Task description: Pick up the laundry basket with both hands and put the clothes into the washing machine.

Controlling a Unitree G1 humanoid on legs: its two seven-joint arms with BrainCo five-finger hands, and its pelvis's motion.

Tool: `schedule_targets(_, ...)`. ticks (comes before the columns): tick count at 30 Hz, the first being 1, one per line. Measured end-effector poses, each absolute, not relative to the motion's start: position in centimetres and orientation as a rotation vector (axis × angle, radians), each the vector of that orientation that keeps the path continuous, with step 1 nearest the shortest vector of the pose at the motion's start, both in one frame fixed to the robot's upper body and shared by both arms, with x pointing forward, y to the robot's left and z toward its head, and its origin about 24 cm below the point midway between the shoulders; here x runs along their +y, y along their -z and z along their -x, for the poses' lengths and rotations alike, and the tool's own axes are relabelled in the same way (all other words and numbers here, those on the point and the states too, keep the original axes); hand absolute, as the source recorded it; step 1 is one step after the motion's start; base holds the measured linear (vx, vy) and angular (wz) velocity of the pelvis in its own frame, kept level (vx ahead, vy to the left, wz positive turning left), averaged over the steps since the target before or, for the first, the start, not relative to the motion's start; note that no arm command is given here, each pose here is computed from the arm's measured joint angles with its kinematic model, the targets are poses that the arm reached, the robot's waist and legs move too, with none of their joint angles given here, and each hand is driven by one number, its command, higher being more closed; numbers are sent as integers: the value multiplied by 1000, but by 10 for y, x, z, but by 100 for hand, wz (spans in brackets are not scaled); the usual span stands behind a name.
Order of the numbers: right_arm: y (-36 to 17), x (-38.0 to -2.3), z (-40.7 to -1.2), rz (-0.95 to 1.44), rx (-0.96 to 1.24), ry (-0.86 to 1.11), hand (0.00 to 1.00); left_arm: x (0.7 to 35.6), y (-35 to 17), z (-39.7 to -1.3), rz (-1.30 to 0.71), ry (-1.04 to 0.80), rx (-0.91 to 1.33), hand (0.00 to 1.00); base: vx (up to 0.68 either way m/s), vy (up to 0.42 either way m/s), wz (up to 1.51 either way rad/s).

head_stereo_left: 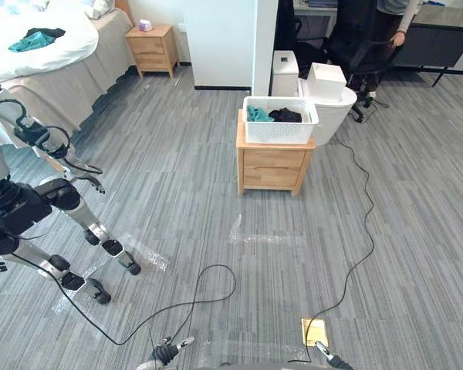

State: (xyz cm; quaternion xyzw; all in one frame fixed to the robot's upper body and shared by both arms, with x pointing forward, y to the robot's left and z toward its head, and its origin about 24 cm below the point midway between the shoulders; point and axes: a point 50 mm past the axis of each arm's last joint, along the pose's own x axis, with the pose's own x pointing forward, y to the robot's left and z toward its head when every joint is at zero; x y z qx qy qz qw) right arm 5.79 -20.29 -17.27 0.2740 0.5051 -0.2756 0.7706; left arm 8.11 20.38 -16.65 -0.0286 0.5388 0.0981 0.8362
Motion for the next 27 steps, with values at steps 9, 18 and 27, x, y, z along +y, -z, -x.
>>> schedule_targets(9,173,-202,-58,-605,1091,589,0,204,166,-82,73,-194,1129,0,2,-1,0)
schedule_targets(18,173,-201,-58,-614,1089,592,0,204,166,-84,79,-199,1119,0,-22,-8,1)
schedule_targets(27,173,-201,-57,-615,1089,595,0,204,166,-83,80,-199,1120,0,-59,-17,-1)
